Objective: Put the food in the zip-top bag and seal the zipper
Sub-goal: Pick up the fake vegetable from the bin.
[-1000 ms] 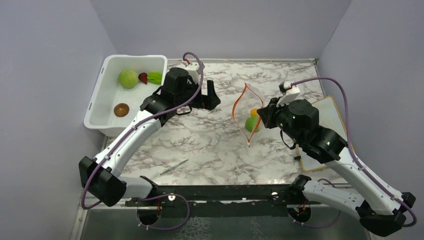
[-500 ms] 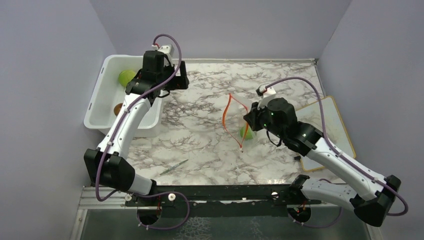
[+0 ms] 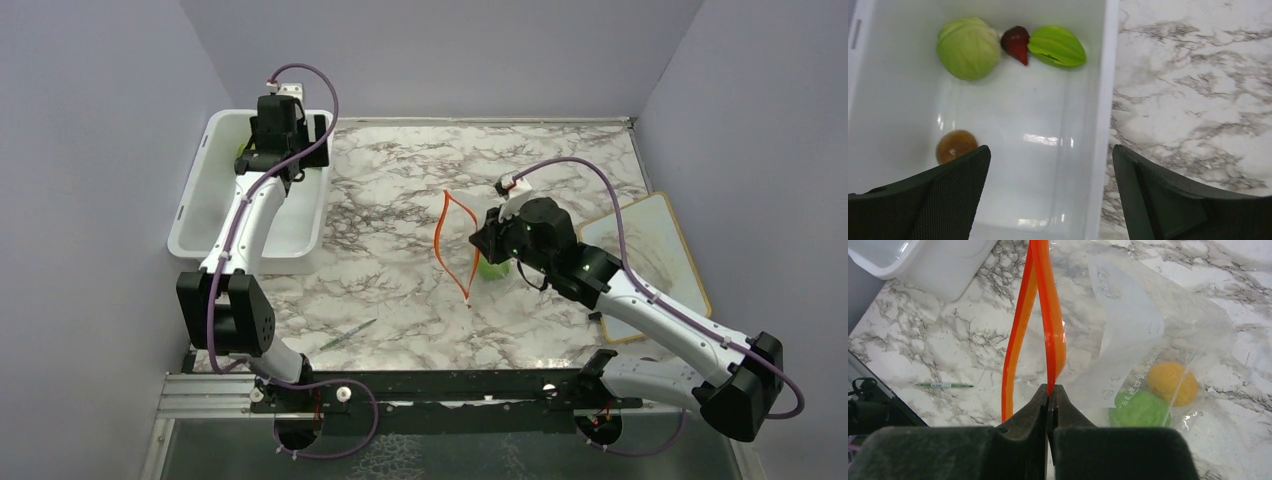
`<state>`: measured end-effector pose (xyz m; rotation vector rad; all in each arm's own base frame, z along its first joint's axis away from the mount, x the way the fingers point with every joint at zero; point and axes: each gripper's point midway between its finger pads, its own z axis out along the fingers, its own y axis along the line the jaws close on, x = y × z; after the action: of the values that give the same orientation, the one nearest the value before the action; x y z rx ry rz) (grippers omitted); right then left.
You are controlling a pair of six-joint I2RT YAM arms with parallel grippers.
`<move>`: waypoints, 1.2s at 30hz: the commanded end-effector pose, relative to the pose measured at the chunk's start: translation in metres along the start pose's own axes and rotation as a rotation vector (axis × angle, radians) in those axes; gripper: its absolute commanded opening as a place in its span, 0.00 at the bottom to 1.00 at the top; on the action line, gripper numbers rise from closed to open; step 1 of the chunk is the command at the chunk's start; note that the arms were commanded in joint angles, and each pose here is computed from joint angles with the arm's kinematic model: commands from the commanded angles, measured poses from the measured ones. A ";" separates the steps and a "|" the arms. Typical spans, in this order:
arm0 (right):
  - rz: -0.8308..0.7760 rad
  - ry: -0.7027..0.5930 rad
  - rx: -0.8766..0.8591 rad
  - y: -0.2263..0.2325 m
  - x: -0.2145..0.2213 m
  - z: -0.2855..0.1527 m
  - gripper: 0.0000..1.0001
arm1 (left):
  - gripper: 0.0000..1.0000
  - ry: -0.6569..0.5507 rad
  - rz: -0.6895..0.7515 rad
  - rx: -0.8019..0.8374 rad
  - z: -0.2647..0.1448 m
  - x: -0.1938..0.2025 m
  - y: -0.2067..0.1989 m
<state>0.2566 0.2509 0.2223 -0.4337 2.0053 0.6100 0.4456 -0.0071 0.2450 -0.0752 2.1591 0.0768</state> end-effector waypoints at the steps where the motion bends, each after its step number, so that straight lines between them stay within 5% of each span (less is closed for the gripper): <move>1: -0.011 -0.071 -0.047 0.007 -0.013 -0.004 0.01 | 0.93 -0.126 0.153 -0.120 0.013 -0.033 0.031; 11: -0.034 -0.071 -0.059 0.010 -0.019 -0.009 0.01 | 0.89 -0.075 0.113 -0.259 0.072 -0.027 0.092; 23: -0.001 -0.049 -0.073 0.014 -0.015 -0.006 0.01 | 0.95 -0.019 0.131 -0.403 0.138 0.000 0.150; 36: 0.001 -0.027 -0.089 0.018 -0.012 0.002 0.01 | 0.98 -0.010 0.158 -0.361 0.185 -0.005 0.157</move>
<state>0.2506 0.2569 0.2164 -0.4740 2.0064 0.6532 0.5731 0.1598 0.1442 -0.1260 2.1377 0.5527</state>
